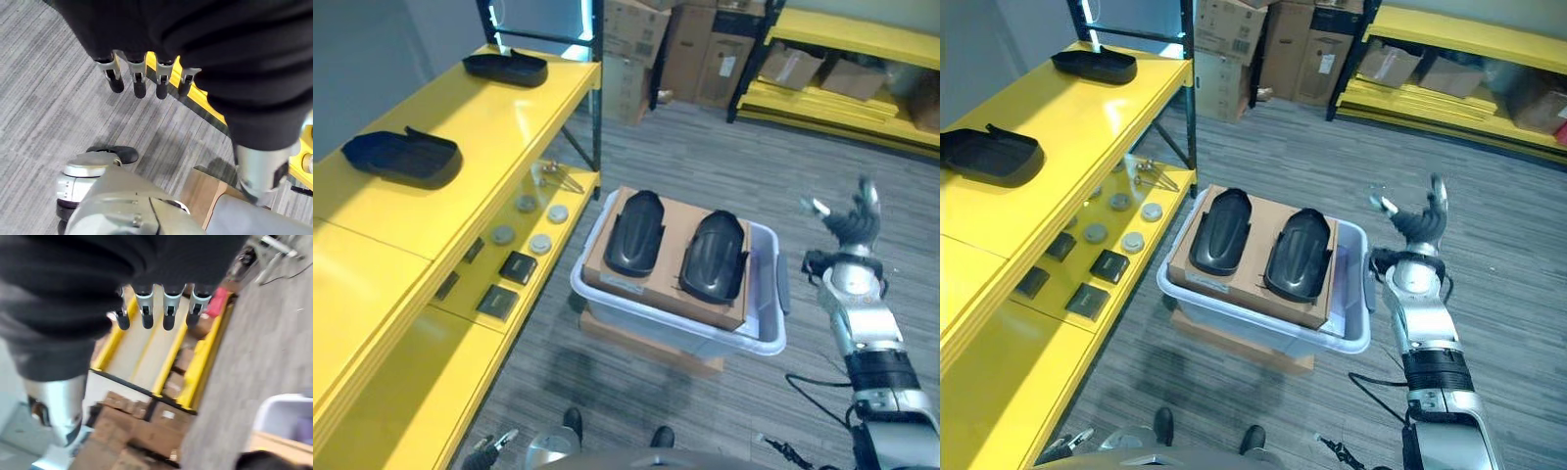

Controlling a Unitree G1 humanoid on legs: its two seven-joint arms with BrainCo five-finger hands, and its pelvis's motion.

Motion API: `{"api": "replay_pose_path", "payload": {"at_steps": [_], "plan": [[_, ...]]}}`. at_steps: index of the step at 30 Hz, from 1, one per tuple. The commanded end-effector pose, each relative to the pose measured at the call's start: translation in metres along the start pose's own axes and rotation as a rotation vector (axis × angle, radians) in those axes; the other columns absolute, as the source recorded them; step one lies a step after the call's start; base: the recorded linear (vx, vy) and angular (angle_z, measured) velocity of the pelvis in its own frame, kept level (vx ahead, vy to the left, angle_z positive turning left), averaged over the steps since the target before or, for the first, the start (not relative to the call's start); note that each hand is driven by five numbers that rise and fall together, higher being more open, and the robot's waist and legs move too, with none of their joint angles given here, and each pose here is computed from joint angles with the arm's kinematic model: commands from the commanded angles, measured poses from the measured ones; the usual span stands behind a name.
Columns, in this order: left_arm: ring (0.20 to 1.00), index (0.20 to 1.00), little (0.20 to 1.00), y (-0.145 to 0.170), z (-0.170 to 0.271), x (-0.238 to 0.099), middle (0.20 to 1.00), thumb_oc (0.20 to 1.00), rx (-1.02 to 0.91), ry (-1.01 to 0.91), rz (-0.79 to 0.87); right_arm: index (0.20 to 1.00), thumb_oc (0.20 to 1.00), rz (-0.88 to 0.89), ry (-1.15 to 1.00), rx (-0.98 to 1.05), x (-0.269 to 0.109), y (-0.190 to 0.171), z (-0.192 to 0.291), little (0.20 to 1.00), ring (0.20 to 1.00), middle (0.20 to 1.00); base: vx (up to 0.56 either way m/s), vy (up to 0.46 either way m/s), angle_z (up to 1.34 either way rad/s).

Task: Move parts from the plastic box to the shelf.

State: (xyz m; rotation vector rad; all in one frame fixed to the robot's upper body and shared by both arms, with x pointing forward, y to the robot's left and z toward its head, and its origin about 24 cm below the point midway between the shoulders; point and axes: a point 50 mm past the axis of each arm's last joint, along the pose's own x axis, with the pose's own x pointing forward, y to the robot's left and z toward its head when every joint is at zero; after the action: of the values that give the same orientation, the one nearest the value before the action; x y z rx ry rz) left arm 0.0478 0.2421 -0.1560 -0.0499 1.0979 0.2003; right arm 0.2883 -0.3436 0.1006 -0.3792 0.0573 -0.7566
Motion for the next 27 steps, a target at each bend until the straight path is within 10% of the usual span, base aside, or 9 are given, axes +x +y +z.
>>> {"api": "replay_pose_path", "payload": {"at_steps": [1, 27], "plan": [[1.0, 1.0, 1.0, 0.001, 0.023, 0.006, 1.0, 1.0, 0.054, -0.063, -0.05, 1.0, 1.0, -0.15, -0.176, -0.019, 0.026, -0.03, 0.043, 1.0, 1.0, 1.0, -0.19, 0.051, 0.24], [1.0, 1.0, 1.0, -0.019, 0.08, 0.012, 1.0, 1.0, -0.013, -0.269, -0.228, 1.0, 1.0, -0.207, 0.018, 0.014, 0.061, -0.038, 0.039, 1.0, 1.0, 1.0, -0.07, 0.035, 0.08]]}}
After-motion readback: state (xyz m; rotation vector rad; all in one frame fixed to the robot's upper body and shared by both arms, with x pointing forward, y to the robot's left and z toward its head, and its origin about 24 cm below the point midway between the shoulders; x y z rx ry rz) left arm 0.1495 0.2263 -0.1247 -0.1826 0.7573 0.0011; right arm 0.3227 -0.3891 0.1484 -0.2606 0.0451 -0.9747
